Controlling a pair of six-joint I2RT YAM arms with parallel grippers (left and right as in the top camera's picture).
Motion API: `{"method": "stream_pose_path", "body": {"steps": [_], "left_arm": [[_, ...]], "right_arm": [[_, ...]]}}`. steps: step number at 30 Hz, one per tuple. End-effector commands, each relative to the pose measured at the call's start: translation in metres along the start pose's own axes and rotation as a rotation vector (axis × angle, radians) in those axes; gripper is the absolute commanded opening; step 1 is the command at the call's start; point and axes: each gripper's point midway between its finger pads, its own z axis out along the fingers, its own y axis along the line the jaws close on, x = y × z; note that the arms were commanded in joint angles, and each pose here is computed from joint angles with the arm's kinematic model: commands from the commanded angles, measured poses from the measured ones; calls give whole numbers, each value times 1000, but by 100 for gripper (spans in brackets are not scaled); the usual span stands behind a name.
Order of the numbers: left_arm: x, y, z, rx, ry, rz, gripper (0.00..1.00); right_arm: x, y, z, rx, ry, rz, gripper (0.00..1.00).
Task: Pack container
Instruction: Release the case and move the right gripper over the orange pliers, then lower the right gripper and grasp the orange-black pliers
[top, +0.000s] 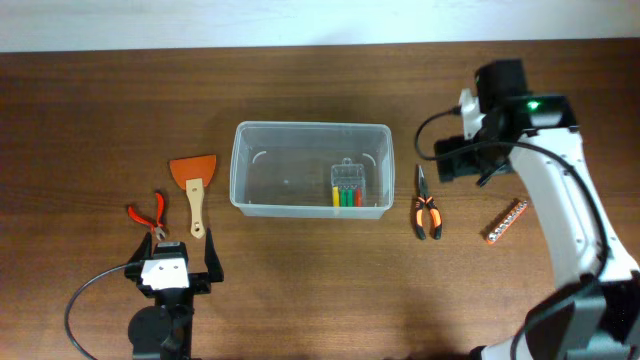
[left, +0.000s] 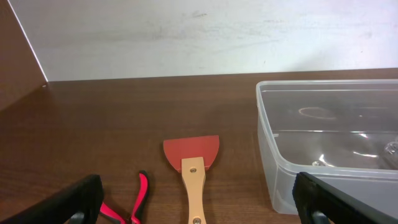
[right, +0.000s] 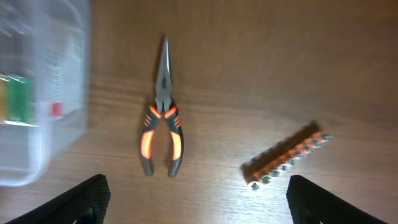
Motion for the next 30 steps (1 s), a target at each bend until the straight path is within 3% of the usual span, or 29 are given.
{"method": "stream_pose_path", "body": {"steps": [1,6,10,27,30], "left_arm": [[2,-2,1,10,0,16,99],[2,-2,1,10,0,16,99],[2,-2,1,10,0,16,99],[2,-2,1,10,0,16,99],[2,-2,1,10,0,16,99]], "right_arm": [[25,4,38,-23,110,2,90],[35,5,61,-24,119,1,89],[34,5,68,-24,115,1,67],[59,13,128,-62,310,2,67],[58,13,129,-61,305,2,54]]}}
